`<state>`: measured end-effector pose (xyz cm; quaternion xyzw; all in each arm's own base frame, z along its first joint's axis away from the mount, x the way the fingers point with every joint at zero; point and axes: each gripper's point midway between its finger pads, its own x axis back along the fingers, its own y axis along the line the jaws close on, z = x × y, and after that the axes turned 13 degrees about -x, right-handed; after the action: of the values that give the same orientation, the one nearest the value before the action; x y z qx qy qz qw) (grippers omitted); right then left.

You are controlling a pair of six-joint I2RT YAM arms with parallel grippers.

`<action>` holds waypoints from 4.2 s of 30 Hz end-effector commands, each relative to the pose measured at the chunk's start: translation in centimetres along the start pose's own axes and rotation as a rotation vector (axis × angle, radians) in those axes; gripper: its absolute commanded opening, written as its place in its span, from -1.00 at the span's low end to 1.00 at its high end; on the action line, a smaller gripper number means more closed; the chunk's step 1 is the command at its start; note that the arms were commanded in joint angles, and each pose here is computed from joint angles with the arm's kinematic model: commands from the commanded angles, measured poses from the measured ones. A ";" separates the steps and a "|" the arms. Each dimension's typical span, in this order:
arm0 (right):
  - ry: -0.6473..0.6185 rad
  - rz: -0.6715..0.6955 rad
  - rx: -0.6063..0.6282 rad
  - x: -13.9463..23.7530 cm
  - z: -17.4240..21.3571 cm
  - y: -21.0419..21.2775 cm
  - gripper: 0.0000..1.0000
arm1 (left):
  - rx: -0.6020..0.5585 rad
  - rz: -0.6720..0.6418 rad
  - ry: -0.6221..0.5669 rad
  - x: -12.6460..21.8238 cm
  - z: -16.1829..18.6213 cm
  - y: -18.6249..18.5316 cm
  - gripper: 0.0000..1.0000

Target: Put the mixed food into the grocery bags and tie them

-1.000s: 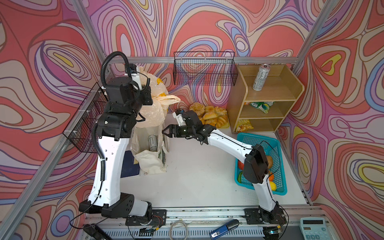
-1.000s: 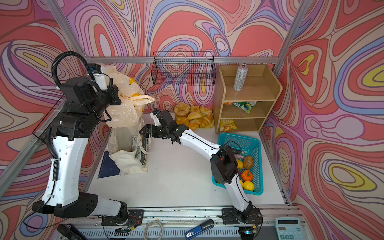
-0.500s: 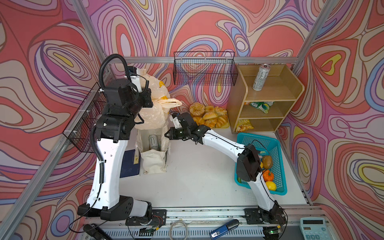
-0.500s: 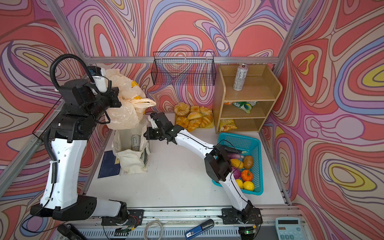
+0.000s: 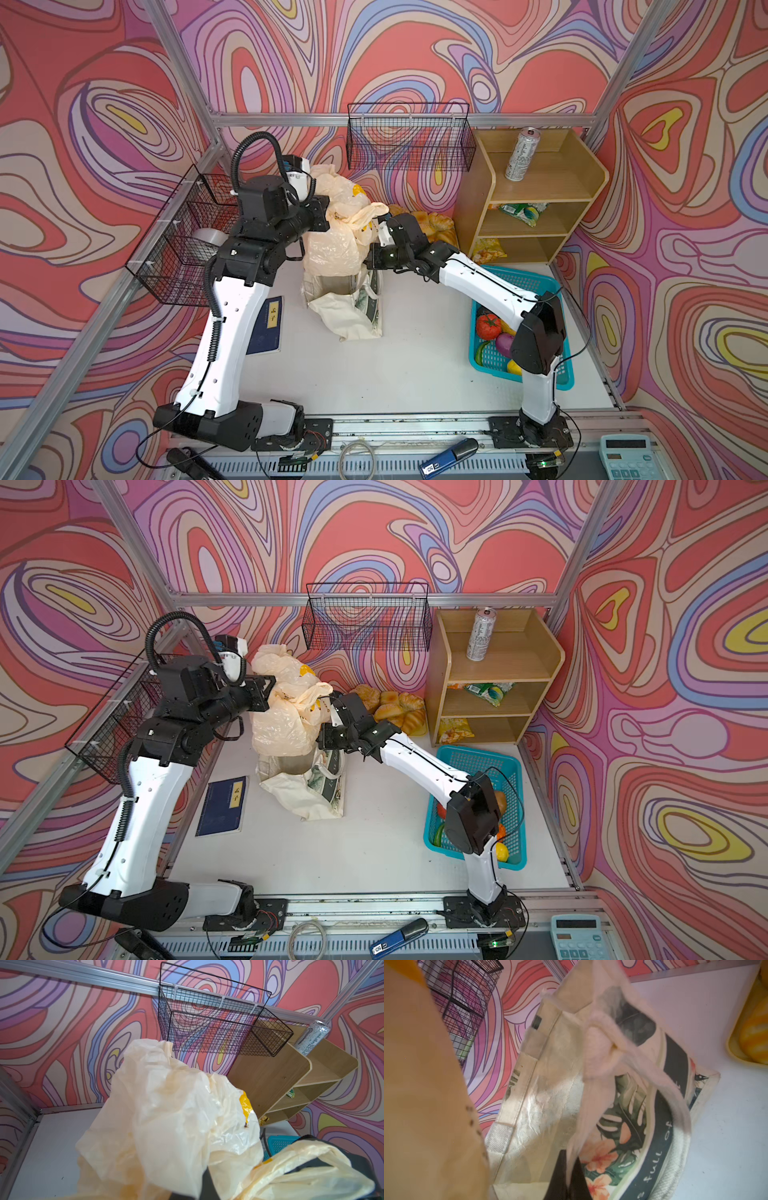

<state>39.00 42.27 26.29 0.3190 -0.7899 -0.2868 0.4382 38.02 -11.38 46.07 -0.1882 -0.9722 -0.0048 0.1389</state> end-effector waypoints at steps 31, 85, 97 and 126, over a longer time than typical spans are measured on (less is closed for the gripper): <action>-0.199 -0.044 -0.013 8.0 -2.2 -1.3 -1.00 | -0.428 0.037 1.031 -14.3 37.4 -5.7 -1.00; -0.353 0.257 -0.108 20.2 -3.5 -10.3 0.97 | -0.255 -0.080 0.170 -3.2 5.8 -6.4 1.00; -0.754 0.747 -0.062 32.7 -6.7 -20.5 0.97 | -0.039 -0.425 0.098 -0.3 15.6 8.8 1.00; -0.852 0.815 0.201 23.7 -3.2 -40.7 0.97 | -0.157 -0.456 0.140 -6.6 36.3 13.4 1.00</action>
<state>40.61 -3.06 7.86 -0.1689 -0.9652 -0.1124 0.1652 38.20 1.74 6.81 0.0505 -0.9614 -0.1243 0.2404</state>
